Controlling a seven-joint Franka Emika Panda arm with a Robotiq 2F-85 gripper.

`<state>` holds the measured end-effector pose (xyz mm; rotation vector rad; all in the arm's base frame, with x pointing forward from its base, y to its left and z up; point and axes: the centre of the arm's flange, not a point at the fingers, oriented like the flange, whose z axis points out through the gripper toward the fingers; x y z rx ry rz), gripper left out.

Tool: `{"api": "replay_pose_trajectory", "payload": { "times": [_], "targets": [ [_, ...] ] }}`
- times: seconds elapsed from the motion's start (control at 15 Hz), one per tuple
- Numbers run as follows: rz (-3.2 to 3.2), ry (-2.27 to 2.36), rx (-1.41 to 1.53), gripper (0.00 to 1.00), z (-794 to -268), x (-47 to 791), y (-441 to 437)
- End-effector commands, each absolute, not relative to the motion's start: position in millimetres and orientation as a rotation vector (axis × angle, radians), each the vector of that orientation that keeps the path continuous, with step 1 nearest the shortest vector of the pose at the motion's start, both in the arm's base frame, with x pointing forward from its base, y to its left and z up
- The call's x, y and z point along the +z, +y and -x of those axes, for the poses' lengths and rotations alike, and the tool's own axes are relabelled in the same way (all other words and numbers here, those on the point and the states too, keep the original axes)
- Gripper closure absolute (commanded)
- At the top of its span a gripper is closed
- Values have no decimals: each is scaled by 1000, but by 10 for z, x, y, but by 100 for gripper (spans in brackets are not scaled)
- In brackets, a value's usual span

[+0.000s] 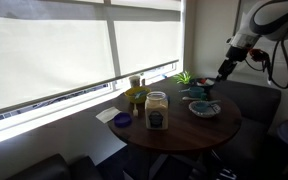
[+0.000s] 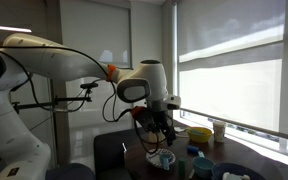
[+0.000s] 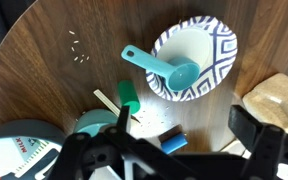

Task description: Pick up the blue measuring spoon from the white bowl and scoop one spoonful of sugar, pour the sugar into the white bowl and put the blue measuring spoon in the clear container of sugar

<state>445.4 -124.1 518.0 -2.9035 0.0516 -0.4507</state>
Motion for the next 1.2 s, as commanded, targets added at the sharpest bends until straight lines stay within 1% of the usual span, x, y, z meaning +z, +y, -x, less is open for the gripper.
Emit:
{"api": "replay_pose_trajectory", "payload": {
  "times": [0.0, 0.33, 0.4, 1.13],
  "targets": [
    [2705, 115, -426, 0, -4310, 5122, -1614],
    [2465, 52, -241, 0, -4169, 4784, -1844],
    [2542, 79, -294, 0, -4093, 4857, -1761],
    [2539, 72, -282, 0, -4087, 4829, -1761]
  ]
}}
